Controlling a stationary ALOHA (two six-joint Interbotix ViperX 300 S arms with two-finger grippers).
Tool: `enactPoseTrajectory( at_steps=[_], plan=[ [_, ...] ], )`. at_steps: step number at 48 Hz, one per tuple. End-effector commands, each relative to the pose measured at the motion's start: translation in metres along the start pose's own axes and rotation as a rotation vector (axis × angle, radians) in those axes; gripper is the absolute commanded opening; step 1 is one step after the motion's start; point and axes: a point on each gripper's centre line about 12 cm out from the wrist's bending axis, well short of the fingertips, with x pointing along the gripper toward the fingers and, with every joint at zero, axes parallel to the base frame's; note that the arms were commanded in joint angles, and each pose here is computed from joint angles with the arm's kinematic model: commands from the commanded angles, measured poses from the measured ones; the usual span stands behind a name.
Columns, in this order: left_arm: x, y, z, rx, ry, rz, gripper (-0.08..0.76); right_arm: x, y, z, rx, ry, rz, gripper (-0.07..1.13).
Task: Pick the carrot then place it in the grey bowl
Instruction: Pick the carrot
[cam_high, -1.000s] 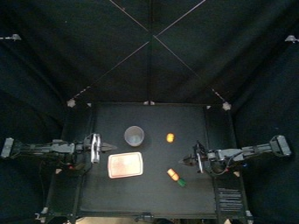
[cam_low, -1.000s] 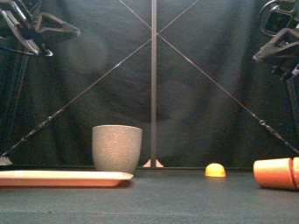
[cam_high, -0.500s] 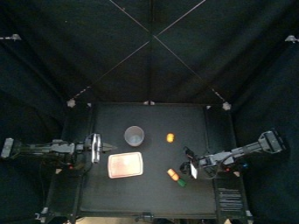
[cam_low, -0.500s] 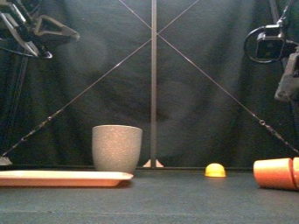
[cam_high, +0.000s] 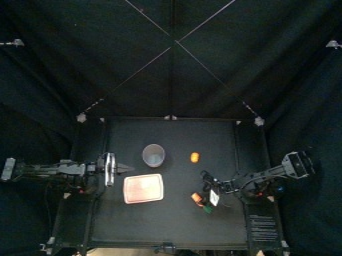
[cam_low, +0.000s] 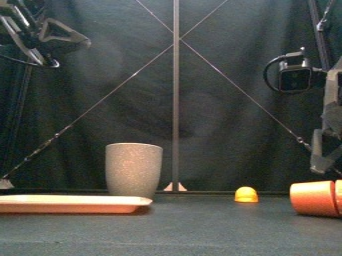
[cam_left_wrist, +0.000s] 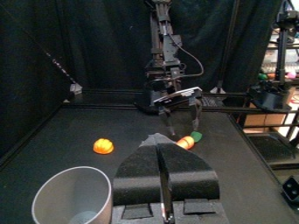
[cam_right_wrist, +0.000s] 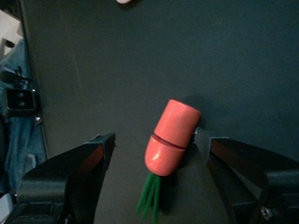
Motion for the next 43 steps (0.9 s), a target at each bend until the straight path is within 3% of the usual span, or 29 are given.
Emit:
enactPoseTrajectory(
  at_steps=[1, 29, 36, 43],
  plan=[
    [0.001, 0.0, 0.006, 0.005, -0.017, 0.001, -0.035, 0.005, 0.006, 0.005, 0.009, -0.005, 0.007, 1.05],
    [0.001, 0.0, 0.007, 0.006, -0.02, 0.001, -0.035, 0.047, 0.009, -0.008, 0.013, 0.102, -0.063, 1.02],
    [0.001, 0.0, 0.007, 0.009, -0.018, 0.0, -0.035, 0.053, 0.011, -0.008, 0.007, 0.108, -0.065, 0.89],
    [0.001, 0.0, 0.006, 0.012, -0.017, 0.0, -0.035, 0.057, 0.013, -0.007, 0.003, 0.11, -0.065, 0.67]
  ],
)
